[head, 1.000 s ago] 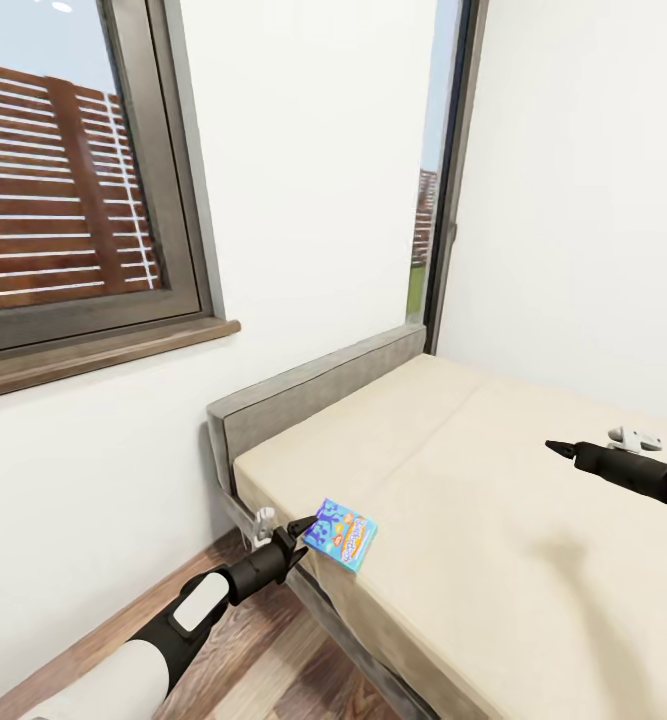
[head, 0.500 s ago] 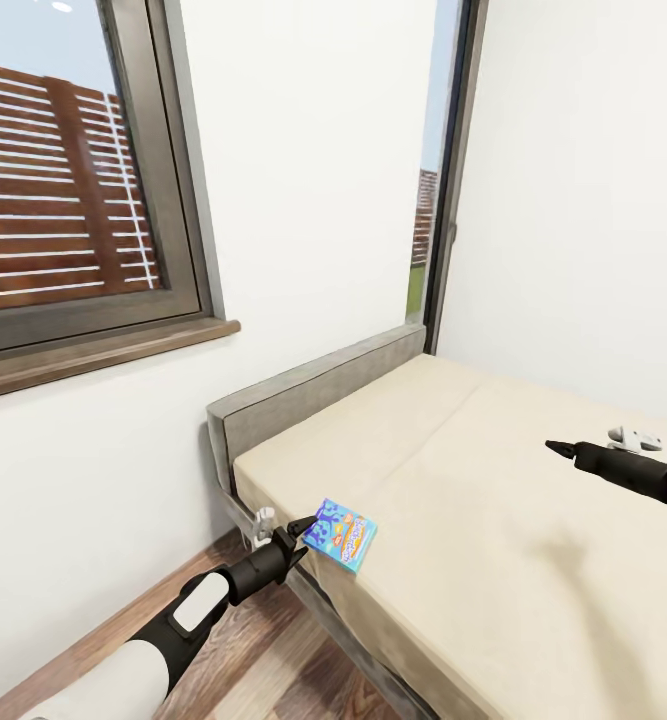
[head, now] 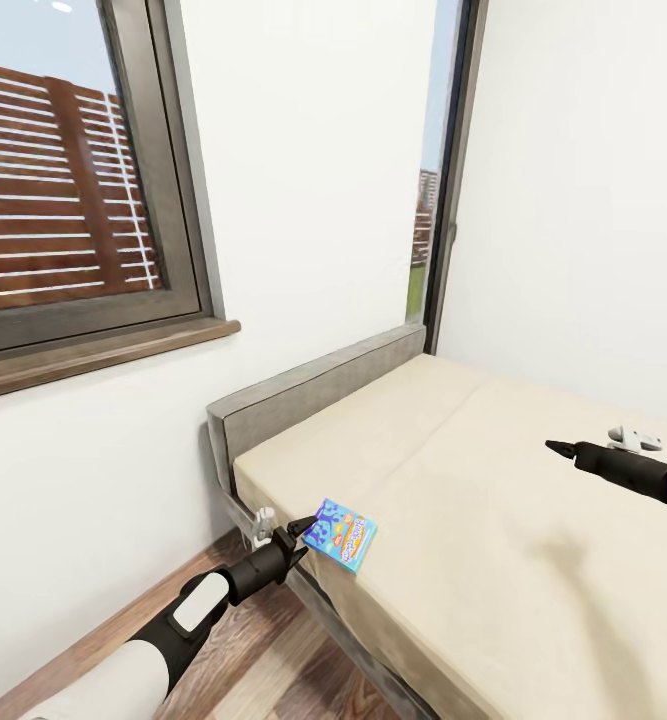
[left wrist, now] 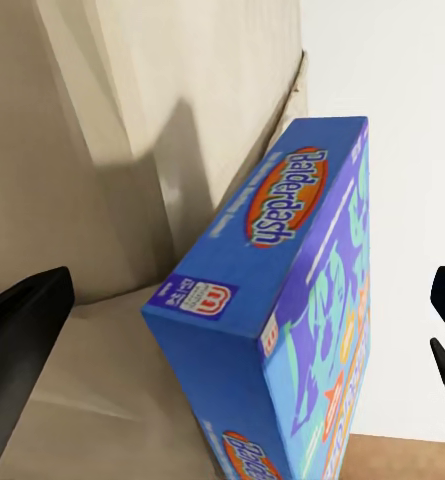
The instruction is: Put all the toys in the child's room - the three board games (two on the bed and one on the table), the two jigsaw puzzles on the table, and the tennis ball on the table - inside the toy box on the table in the child's room.
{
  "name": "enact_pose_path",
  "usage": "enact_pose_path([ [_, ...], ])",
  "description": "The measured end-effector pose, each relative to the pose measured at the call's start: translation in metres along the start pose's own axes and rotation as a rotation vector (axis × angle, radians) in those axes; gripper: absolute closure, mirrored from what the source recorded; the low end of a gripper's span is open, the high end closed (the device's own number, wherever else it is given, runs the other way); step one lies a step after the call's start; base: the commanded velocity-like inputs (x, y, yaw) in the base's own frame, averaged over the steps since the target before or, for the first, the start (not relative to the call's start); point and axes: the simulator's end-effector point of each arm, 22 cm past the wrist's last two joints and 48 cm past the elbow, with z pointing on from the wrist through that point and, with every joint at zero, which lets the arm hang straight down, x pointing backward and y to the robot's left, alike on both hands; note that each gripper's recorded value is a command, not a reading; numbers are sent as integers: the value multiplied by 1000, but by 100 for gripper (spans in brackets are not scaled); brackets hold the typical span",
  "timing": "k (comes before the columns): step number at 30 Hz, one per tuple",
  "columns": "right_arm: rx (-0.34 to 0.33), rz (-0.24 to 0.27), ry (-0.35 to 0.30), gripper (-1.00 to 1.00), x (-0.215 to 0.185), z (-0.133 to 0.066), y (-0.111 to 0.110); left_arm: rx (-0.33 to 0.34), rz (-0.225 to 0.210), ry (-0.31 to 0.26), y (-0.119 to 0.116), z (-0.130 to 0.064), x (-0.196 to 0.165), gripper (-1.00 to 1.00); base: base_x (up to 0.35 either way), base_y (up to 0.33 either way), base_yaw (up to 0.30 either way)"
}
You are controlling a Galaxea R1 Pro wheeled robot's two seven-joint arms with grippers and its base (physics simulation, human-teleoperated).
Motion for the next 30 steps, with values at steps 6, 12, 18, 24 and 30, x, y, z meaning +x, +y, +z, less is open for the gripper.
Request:
enact_pose_path([
  [6, -1, -1, -1, -100, 0, 0, 1, 2, -1, -1, 0, 0, 0, -100, 0, 0, 0],
  [12, -2, -2, -2, -100, 0, 0, 1, 4, -1, -1, -1, 0, 0, -100, 0, 0, 0],
  [18, -2, -2, -2, -100, 0, 0, 1, 11, -1, -3, -2, 0, 0, -100, 0, 0, 0],
  [24, -2, -2, -3, -100, 0, 0, 1, 21, 2, -3, -4, -1, 0, -100, 0, 0, 0],
  [30, -2, -2, -3, -100, 0, 0, 1, 29, 1, -2, -5, -1, 0, -100, 0, 0, 0],
])
